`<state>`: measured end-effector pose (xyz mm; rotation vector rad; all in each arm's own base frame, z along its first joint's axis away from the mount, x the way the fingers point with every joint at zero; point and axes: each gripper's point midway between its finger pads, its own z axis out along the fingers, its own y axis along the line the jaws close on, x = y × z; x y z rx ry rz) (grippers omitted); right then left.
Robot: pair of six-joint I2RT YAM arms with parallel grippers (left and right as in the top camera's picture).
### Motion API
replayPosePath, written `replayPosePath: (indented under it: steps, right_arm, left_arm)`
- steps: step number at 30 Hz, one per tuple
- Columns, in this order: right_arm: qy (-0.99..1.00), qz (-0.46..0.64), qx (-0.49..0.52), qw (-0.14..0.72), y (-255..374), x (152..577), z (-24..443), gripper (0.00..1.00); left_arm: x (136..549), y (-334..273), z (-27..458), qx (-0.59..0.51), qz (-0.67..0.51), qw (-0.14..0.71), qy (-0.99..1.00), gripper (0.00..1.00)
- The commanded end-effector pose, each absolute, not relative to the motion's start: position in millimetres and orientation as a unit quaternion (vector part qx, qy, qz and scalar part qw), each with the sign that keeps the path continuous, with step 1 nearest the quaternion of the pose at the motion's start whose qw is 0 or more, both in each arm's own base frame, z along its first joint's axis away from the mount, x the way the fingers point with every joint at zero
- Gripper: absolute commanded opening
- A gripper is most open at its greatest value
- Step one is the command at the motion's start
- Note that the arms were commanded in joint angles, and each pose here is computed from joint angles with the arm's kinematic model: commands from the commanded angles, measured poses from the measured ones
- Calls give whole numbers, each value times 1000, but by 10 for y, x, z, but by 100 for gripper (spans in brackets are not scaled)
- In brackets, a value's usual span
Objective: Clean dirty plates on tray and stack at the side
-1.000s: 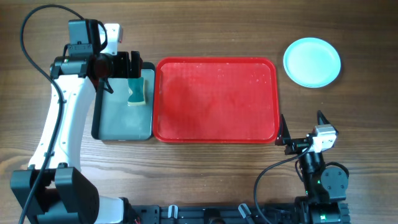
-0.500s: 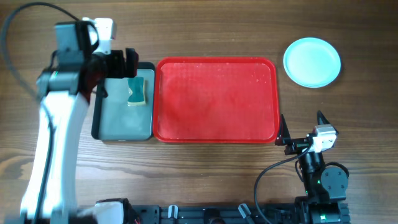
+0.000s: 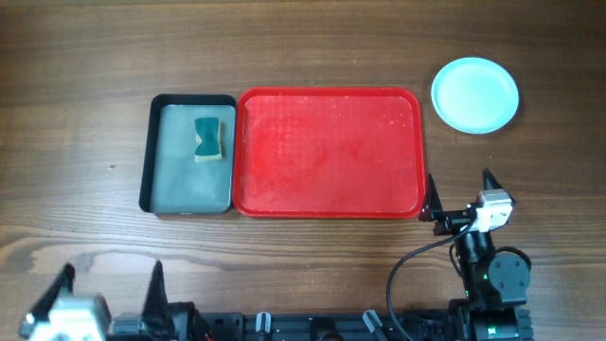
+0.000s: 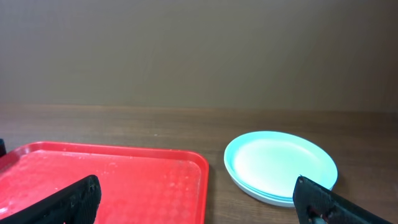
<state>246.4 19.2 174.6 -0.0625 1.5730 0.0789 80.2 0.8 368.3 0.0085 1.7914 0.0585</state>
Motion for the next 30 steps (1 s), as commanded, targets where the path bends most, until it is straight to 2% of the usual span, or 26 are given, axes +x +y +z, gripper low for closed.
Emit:
replayPosePath:
  steps: [1,5,9,14,22,30]
  right_arm:
    - [705,36,-17,708,170,2463,1763,100]
    - [705,36,-17,708,170,2463,1763,99]
    - [705,36,-17,708,170,2463,1763,100]
    - [705,36,-17,708,170,2463,1763,100]
    - [705,36,-17,708,170,2463,1763,100]
    - [705,36,-17,708,170,2463,1763,100]
  left_arm:
    - [806,-57,3276,14,11,617,787,100]
    - [1304,-141,2980,37,-13,643,765,100]
    - [1860,-247,3162,76,-28,745,662,100]
    - [2060,-330,3226,103,-37,833,542,100]
    - [2267,-296,2640,94,-39,819,564,100]
    - [2455,2,1987,16,3,741,672,100]
